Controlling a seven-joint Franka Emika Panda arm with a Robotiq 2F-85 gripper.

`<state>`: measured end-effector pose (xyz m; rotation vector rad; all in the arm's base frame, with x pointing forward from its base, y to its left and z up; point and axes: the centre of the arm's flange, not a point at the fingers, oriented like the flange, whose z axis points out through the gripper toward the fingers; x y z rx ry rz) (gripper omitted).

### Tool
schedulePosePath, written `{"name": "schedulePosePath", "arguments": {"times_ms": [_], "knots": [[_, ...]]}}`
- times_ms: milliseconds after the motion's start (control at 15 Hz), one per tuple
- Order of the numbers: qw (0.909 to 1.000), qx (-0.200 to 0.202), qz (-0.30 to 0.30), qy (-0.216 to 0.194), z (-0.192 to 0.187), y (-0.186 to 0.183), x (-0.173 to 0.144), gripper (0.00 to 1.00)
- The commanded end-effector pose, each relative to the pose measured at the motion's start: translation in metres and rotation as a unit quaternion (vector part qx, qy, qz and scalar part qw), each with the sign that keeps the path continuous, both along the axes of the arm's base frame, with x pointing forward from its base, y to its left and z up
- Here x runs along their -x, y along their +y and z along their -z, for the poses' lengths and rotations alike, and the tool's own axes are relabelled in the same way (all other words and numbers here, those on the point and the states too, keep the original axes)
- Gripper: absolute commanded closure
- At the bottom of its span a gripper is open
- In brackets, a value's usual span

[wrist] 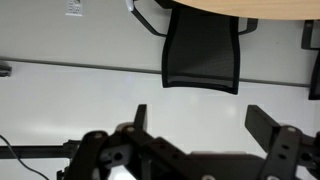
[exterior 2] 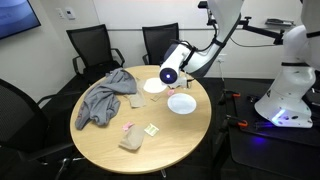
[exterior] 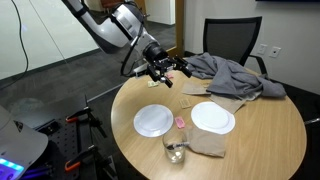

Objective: Put the marker in the cup

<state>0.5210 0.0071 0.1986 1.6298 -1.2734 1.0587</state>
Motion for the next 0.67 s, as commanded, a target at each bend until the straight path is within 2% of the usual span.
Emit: {"name": "schedulePosePath", "arguments": {"times_ms": [0,267,333,600], "knots": [[0.9998,-0.003,-0.020,-0.001,-0.026,0.006,0.008,0.00],[0.9993,-0.013,-0.035,0.003,-0.034,0.015,0.011,0.00],[0.9997,-0.011,-0.019,-0.006,-0.020,0.018,-0.001,0.00],[0.9997,-0.011,-0.023,0.000,-0.022,0.020,0.003,0.00]]}}
